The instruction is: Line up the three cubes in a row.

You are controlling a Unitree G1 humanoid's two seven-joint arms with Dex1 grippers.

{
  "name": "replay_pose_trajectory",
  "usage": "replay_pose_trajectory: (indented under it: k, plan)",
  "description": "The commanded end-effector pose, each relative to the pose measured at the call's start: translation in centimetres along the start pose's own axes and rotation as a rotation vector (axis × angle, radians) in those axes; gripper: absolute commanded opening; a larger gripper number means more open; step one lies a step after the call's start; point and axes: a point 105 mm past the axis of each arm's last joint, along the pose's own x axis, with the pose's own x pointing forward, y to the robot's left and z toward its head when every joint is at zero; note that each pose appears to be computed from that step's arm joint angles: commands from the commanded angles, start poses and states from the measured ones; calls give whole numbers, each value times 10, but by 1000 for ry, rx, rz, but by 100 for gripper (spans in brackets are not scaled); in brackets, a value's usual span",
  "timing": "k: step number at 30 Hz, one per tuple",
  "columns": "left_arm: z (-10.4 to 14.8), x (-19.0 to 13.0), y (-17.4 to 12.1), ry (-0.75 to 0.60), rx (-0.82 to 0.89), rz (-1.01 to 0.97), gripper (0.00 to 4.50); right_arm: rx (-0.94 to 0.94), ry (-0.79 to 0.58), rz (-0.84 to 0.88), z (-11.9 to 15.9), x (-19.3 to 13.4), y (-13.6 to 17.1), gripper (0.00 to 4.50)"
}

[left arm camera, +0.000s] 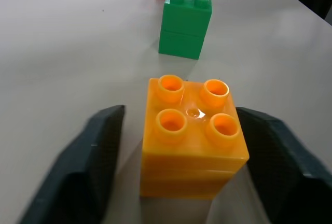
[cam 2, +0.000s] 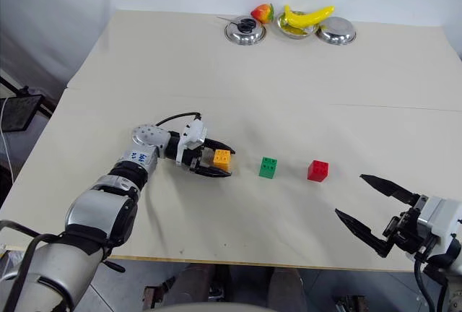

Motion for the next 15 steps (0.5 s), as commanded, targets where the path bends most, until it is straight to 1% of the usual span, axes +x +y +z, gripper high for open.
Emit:
replay_pose_trajectory:
  k: [1, 4, 8, 12, 15]
  plan:
    - [11, -23, 0, -29, 76, 12, 376, -33, -12, 14, 7, -3, -2, 450]
    - [11, -53, -5, -25, 99, 38, 376, -57, -3, 33, 6, -6, -5, 450]
    - [4, -89, -18, 1, 95, 108, 376, -77, 12, 77, 4, -12, -6, 450]
    - [-5, -127, -44, 27, 70, 224, 376, -79, 48, 145, -1, -21, -8, 450]
    - [-6, -143, -69, 33, 58, 321, 376, -109, 100, 224, -8, -31, -9, 450]
